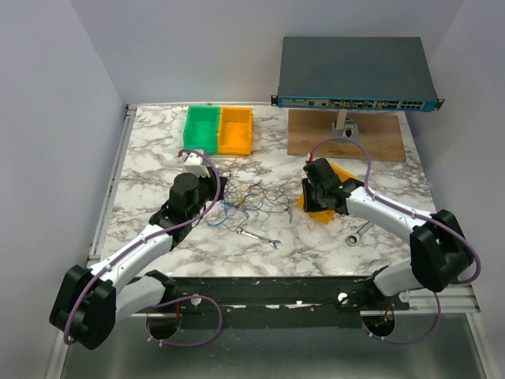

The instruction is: Untangle the cables

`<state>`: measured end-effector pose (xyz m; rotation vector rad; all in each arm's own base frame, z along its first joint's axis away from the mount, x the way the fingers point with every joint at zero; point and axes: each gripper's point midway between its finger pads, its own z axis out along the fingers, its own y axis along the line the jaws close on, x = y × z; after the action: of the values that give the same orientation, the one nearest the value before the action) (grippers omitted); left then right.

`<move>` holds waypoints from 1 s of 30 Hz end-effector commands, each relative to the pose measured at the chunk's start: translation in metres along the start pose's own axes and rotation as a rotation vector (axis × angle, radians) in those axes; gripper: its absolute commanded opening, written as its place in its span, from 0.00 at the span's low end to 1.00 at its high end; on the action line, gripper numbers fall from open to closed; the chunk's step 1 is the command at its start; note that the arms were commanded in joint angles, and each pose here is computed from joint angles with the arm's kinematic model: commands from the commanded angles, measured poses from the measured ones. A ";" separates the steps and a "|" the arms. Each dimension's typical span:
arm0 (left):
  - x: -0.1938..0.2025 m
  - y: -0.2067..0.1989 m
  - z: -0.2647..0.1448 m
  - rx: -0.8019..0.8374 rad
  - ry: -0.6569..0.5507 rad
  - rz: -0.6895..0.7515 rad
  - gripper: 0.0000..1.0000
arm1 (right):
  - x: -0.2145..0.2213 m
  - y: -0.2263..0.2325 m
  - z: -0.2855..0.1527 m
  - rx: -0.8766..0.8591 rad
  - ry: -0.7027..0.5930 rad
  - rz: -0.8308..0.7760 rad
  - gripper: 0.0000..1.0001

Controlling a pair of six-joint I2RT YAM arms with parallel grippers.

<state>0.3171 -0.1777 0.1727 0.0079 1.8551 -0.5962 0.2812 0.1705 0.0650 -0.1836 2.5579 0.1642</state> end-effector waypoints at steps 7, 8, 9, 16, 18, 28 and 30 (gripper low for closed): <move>-0.010 -0.003 0.000 -0.004 -0.022 0.011 0.04 | 0.003 0.000 0.011 0.014 -0.005 -0.004 0.30; -0.010 -0.003 0.000 -0.004 -0.021 0.011 0.04 | 0.005 0.000 0.012 0.013 -0.001 -0.006 0.30; -0.010 -0.003 0.000 -0.004 -0.020 0.011 0.04 | 0.005 0.001 0.013 0.010 0.001 -0.006 0.30; -0.010 -0.003 0.001 -0.004 -0.018 0.012 0.04 | -0.001 -0.002 0.010 0.028 -0.025 0.015 0.03; -0.010 -0.003 0.001 -0.004 -0.019 0.012 0.04 | -0.010 -0.006 0.004 0.053 -0.061 0.036 0.01; -0.010 -0.005 0.001 0.005 -0.018 0.011 0.04 | -0.066 -0.039 -0.020 0.225 -0.239 0.110 0.01; -0.009 -0.005 0.000 0.005 -0.016 0.011 0.04 | -0.075 -0.049 -0.011 0.266 -0.238 0.125 0.01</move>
<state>0.3169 -0.1776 0.1721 0.0084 1.8573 -0.5951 0.3155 0.1486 0.0980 -0.0172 2.3908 0.0166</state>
